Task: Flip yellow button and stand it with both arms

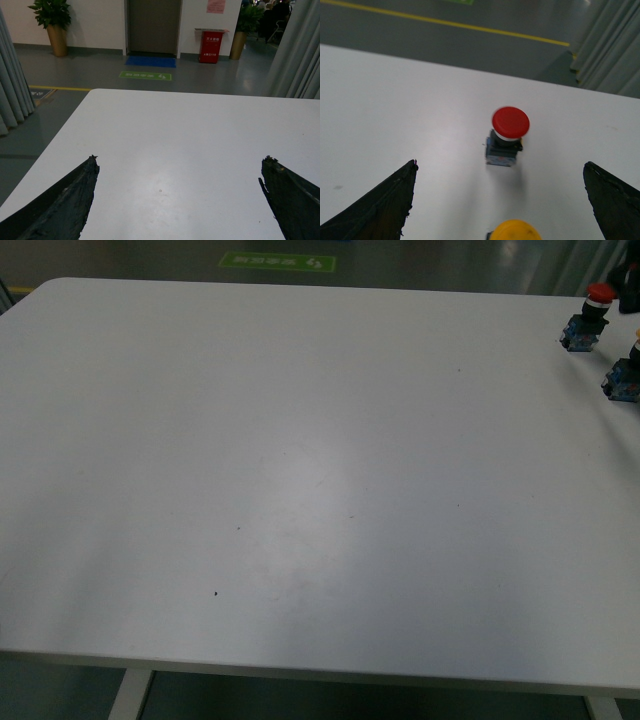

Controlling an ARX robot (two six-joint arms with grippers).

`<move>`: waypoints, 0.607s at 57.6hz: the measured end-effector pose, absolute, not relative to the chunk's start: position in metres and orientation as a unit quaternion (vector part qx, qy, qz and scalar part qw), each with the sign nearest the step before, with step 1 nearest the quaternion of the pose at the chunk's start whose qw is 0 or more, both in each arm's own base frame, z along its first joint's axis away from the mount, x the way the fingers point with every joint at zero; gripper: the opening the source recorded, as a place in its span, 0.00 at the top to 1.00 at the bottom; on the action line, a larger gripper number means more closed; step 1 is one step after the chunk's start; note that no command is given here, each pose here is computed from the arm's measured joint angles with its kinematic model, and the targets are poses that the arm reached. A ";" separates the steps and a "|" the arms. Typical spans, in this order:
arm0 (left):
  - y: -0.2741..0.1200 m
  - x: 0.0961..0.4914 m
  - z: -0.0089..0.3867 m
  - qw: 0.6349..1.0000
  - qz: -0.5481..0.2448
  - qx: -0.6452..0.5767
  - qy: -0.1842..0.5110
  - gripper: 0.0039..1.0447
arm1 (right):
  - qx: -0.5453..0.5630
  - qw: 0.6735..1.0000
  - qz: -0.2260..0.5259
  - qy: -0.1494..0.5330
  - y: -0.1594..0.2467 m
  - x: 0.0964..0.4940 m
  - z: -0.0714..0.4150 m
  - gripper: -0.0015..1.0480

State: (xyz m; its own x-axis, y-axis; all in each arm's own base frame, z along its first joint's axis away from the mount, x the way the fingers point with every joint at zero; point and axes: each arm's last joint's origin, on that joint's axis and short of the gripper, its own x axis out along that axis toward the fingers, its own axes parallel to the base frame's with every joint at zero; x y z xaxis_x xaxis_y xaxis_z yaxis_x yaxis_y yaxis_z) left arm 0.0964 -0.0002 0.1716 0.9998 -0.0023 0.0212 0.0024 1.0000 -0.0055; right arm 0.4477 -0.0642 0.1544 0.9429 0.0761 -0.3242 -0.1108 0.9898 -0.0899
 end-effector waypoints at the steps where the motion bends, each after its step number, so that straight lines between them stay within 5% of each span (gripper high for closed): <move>1: 0.000 0.096 0.172 1.000 -0.001 -0.003 -0.011 0.06 | -0.049 0.985 0.050 0.158 -0.063 0.445 0.157 0.07; 19: 0.000 0.096 0.172 1.000 -0.001 -0.003 -0.012 0.06 | 0.031 0.992 0.056 0.106 -0.043 0.374 0.188 0.08; 26: 0.000 0.096 0.172 1.000 -0.001 -0.003 -0.012 0.06 | 0.005 1.000 -0.005 0.018 -0.034 0.338 0.171 0.34; 35: 0.000 0.096 0.172 1.000 -0.001 -0.003 -0.012 0.06 | 0.002 1.000 -0.002 -0.001 -0.022 0.292 0.176 0.63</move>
